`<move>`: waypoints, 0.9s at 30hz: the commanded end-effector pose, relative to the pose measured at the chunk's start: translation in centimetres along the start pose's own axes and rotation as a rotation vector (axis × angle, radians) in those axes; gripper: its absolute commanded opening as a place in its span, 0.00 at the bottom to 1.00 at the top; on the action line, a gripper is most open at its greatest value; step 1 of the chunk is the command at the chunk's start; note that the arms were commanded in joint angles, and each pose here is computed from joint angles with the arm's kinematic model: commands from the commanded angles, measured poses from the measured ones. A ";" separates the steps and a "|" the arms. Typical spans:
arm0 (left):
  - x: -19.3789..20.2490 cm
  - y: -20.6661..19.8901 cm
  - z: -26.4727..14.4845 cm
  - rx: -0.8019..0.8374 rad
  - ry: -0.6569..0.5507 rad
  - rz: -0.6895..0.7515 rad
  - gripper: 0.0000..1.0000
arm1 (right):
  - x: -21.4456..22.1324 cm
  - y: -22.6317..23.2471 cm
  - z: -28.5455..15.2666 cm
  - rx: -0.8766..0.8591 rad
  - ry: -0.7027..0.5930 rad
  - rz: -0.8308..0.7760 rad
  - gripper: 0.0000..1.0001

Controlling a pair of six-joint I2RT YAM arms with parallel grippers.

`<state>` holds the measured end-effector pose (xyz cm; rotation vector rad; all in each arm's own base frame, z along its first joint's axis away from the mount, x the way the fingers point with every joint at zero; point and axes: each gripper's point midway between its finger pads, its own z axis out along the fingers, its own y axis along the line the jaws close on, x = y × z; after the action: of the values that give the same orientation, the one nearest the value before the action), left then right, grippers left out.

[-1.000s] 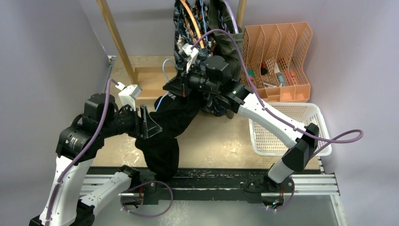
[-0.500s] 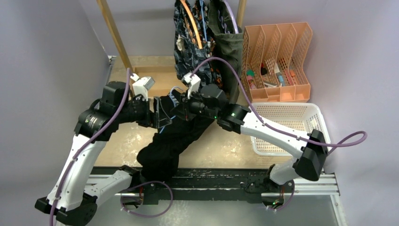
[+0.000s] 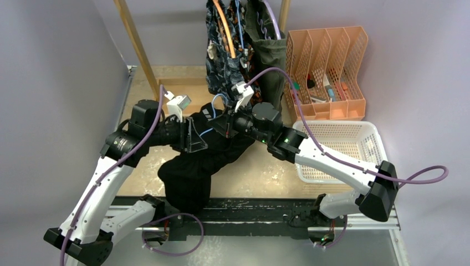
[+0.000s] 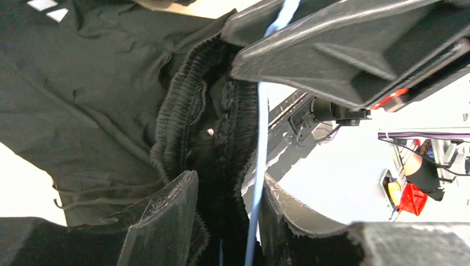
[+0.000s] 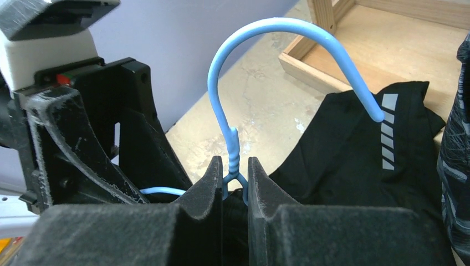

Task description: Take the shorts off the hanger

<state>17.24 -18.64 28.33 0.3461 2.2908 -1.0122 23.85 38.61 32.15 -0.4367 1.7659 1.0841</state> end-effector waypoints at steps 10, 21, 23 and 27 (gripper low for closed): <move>-1.1 -1.1 3.0 0.075 -0.021 0.021 0.00 | -2.5 1.2 -1.5 -0.044 -0.095 -0.030 0.00; 0.7 0.1 2.9 0.033 -0.009 0.031 0.00 | -1.8 4.0 -4.6 -0.180 -0.030 0.040 0.46; 0.5 -0.5 2.7 0.056 -0.012 0.040 0.00 | -1.8 2.8 -5.5 -0.113 -0.037 0.056 0.56; -1.5 -3.1 1.2 0.128 -0.065 0.079 0.00 | -2.5 -0.9 -8.7 0.092 -0.104 0.075 0.61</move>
<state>17.18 -20.96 26.19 0.3959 2.2895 -1.0660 20.20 34.73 33.52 -0.4306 1.7603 1.1561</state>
